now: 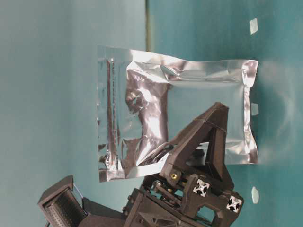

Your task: Hand over the silver zip bag and make it stand upright.

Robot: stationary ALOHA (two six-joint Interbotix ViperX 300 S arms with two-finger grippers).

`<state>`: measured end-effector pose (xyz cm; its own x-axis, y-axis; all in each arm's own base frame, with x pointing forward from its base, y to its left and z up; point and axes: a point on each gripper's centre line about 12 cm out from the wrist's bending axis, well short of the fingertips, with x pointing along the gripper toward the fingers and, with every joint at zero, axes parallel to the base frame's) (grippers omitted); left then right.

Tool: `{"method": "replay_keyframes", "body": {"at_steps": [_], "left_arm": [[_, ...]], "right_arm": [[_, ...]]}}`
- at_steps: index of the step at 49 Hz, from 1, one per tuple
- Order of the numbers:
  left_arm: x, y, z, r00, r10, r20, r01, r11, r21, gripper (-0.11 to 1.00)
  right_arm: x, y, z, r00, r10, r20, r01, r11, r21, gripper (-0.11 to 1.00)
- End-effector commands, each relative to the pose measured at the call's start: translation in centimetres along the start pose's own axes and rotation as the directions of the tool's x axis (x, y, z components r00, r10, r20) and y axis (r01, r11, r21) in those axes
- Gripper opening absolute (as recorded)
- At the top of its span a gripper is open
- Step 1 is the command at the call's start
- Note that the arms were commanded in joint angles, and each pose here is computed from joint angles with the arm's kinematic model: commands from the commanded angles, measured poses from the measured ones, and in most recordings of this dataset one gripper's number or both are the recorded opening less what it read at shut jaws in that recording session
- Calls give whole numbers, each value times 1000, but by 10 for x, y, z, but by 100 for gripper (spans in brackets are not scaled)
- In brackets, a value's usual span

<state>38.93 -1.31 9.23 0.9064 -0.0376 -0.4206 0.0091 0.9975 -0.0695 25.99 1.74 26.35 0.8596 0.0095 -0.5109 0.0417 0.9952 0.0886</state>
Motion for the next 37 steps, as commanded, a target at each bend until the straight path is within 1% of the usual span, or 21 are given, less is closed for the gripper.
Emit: {"method": "replay_keyframes", "body": {"at_steps": [1,23,37], "left_arm": [[0,-4,0,1000,-11,-2,11,1000,1,25],[0,-4,0,1000,-11,-2,11,1000,1,25],[1,-4,-1,1000,-10,-19,10,1000,1,25]], "right_arm": [[-2,1,5,1000,5,20,-5,1000,18,95],[-1,1,5,1000,4,19,-5,1000,18,95],[-2,1,5,1000,5,22,-6,1000,18,95]]}}
